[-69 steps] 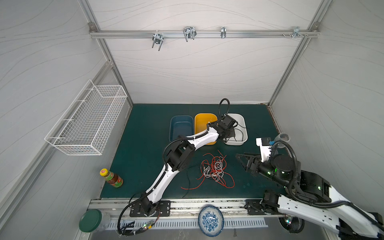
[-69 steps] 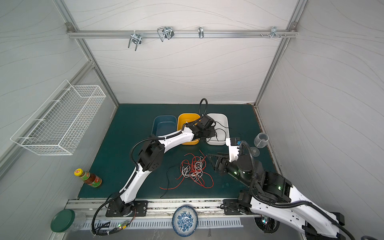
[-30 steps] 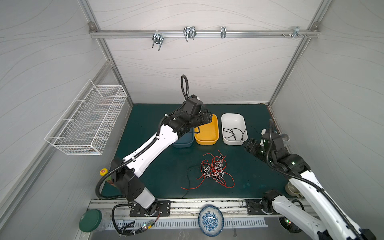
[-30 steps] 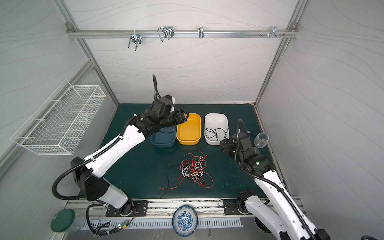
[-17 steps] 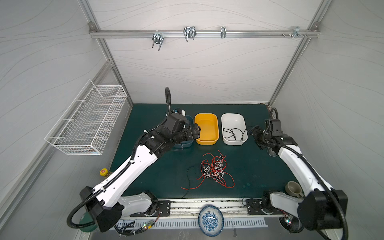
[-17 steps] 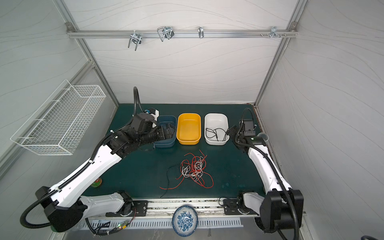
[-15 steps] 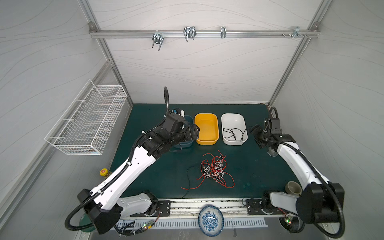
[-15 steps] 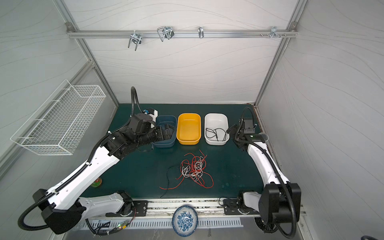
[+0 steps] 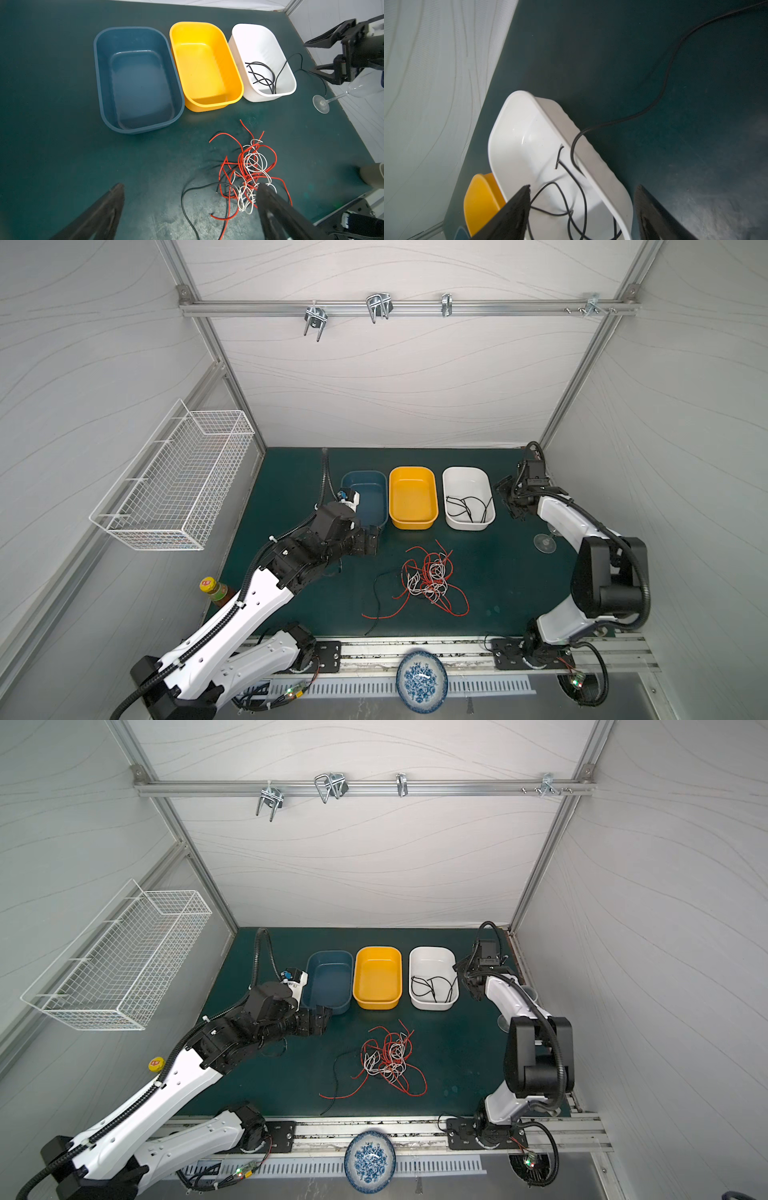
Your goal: Untangle the cables
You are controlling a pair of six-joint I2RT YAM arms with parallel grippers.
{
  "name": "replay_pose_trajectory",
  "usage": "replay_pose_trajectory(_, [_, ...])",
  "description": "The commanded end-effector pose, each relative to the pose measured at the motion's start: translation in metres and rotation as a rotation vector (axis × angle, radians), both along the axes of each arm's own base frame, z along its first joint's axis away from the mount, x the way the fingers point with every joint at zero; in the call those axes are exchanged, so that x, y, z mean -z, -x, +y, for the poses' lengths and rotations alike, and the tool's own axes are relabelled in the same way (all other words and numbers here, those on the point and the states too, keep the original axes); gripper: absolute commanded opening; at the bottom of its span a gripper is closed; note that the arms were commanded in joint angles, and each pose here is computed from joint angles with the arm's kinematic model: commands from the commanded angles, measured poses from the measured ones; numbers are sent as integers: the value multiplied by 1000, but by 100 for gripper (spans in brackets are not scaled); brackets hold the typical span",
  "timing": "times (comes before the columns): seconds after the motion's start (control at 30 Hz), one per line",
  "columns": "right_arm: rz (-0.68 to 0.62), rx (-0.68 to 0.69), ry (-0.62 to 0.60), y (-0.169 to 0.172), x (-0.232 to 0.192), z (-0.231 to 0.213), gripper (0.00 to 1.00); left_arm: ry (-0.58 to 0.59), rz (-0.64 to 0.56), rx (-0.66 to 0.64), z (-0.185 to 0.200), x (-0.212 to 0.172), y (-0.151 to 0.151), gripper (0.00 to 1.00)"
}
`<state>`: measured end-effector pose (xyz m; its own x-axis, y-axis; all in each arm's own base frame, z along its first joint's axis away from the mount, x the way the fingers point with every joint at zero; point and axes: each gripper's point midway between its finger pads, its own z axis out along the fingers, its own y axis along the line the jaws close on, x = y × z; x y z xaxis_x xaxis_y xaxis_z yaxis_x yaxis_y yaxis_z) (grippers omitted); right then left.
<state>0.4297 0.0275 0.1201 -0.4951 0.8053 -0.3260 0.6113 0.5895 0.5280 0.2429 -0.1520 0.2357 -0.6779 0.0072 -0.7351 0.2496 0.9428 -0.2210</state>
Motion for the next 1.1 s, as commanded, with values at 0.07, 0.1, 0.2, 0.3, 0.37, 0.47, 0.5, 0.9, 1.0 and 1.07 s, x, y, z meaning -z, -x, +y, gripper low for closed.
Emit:
replay_pose_trajectory(0.07, [-20,20,29,-30,0,-10,77,25,-127,2,-2,-22,-13,99])
replay_pose_trajectory(0.1, [-12,28,29,-32,4,-14,77,23,-125,0,-2,-22,-13,99])
replay_pose_trajectory(0.2, [-22,27,20,-43,12,-17,72,8,-137,-15,2,-21,-14,99])
replay_pose_trajectory(0.3, [-14,-4,34,-54,16,-15,67,-2,-143,-21,4,-19,-14,99])
replay_pose_trajectory(0.37, [-3,-10,33,-57,22,-14,65,-8,-144,-23,6,-19,-14,99])
replay_pose_trajectory(0.47, [-4,-17,25,-62,29,-13,60,-14,-150,-27,8,-19,-13,99])
replay_pose_trajectory(0.5, [3,-17,22,-62,32,-12,59,-16,-153,-29,9,-19,-13,99])
replay_pose_trajectory(0.9, [21,-16,-56,-59,61,6,57,-33,-170,-46,16,-21,-12,99])
replay_pose_trajectory(1.0, [9,-6,-60,-60,65,3,49,-34,-178,-53,18,-22,-11,99])
replay_pose_trajectory(1.07, [-2,-13,-60,-63,64,3,43,-33,-179,-51,18,-22,-11,99])
